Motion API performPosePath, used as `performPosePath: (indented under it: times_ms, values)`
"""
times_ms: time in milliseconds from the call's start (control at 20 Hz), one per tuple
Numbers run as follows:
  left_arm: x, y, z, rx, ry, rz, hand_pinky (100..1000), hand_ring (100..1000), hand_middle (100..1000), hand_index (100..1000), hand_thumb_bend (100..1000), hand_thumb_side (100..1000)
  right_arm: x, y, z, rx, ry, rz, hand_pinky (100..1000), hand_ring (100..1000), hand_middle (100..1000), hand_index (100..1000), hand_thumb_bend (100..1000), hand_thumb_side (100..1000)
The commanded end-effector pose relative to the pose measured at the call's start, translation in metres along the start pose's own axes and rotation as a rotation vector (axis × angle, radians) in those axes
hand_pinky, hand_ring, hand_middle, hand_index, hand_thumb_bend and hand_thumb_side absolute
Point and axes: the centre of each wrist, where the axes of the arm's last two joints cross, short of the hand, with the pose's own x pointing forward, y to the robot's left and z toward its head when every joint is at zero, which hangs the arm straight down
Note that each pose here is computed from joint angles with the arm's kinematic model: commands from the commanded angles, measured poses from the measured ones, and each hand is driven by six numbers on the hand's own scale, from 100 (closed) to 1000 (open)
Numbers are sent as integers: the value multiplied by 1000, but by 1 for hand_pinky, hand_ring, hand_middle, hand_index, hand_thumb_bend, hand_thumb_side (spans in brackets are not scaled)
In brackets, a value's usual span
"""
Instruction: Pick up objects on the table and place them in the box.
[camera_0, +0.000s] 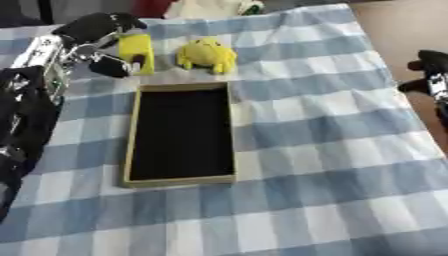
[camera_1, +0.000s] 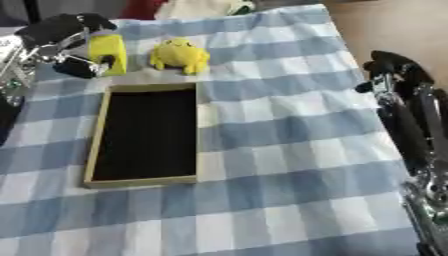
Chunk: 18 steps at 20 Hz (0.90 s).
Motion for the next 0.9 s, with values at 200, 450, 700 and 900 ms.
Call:
performPosePath:
  times_ms: [200, 450, 700, 900]
  values:
    - [-11, 14, 5, -20, 22, -36, 814, 725, 722, 909, 100, 318, 8, -2, -3, -1, -38, -4, 798, 619, 717, 827, 100, 795]
    - [-11, 19, 5, 19, 25, -39, 760, 520, 458, 846, 100, 167, 8, -2, -3, -2, -36, -4, 798, 619, 717, 827, 100, 798]
    - [-10, 36, 7, 110, -35, -28, 762, 502, 432, 852, 100, 161, 7, -3, -2, -3, -32, 1, 798, 620, 717, 827, 100, 796]
    - [-2, 64, 11, 172, -141, -55, 750, 504, 433, 850, 100, 145, 7, -4, -2, -6, -30, 5, 799, 620, 718, 827, 100, 794]
